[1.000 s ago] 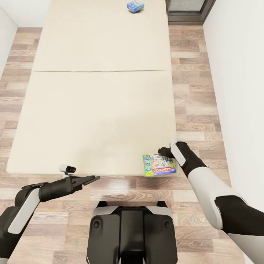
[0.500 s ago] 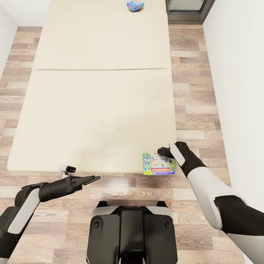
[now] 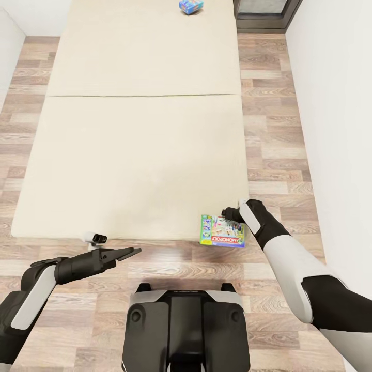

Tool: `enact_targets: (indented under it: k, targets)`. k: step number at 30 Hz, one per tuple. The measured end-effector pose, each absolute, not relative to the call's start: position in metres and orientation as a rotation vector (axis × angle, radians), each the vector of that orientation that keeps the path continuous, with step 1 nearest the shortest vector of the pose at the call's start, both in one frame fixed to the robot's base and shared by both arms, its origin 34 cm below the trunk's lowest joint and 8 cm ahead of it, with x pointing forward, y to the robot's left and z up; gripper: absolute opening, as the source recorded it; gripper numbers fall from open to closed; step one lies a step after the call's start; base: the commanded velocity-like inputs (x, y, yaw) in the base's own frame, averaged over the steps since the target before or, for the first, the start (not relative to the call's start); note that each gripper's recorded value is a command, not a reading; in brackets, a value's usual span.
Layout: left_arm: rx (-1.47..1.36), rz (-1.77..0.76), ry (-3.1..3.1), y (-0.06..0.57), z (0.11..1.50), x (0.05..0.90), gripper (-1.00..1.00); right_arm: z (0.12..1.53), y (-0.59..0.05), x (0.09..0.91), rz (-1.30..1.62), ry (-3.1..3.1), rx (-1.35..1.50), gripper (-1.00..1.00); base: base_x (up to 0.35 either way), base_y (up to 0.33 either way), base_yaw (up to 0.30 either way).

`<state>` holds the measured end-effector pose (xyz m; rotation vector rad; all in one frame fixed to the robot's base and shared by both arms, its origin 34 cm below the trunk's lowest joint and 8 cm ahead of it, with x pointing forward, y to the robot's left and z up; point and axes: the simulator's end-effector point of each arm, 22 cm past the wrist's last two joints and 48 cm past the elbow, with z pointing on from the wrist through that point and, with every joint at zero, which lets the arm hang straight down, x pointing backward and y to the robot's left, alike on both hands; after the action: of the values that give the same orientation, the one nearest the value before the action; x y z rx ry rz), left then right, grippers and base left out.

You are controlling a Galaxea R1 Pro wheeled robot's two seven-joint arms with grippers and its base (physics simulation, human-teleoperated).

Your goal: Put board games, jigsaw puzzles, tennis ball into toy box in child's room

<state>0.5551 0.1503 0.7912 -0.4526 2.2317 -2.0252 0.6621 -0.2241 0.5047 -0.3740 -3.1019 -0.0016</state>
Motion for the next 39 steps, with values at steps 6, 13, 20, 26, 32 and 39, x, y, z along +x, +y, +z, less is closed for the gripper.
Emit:
enact_targets:
  k: [6, 13, 20, 26, 32, 39]
  targets:
    - [-0.452, -2.025, 2.232, 0.1503, 0.7911, 0.5552, 1.00, 0.5046, -0.2239, 0.6621, -0.002, -3.102, -0.374, 1.00, -0.073, 0.000, 0.000]
    - [-0.453, -2.025, 2.232, 0.1503, 0.7912, 0.5550, 1.00, 0.5048, -0.2232, 0.6621, -0.003, -3.102, -0.374, 1.00, -0.020, 0.000, 0.000]
    - [-0.452, -2.025, 2.232, 0.1501, 0.7912, 0.5550, 1.00, 0.5048, -0.2229, 0.6621, -0.004, -3.102, -0.373, 1.00, -0.002, 0.000, 0.000]
    - [-0.452, -2.025, 2.232, 0.1501, 0.7911, 0.5549, 1.00, 0.5048, -0.2227, 0.6621, -0.004, -3.102, -0.373, 1.00, -0.001, 0.000, 0.000]
    - [-0.453, -2.025, 2.232, 0.1503, 0.7911, 0.5552, 1.00, 0.5046, -0.2227, 0.6621, -0.004, -3.102, -0.373, 1.00, -0.071, 0.000, 0.000]
    - [-0.453, -2.025, 2.232, 0.1504, 0.7912, 0.5551, 1.00, 0.5048, -0.2228, 0.6621, -0.004, -3.102, -0.373, 1.00, -0.029, 0.000, 0.000]
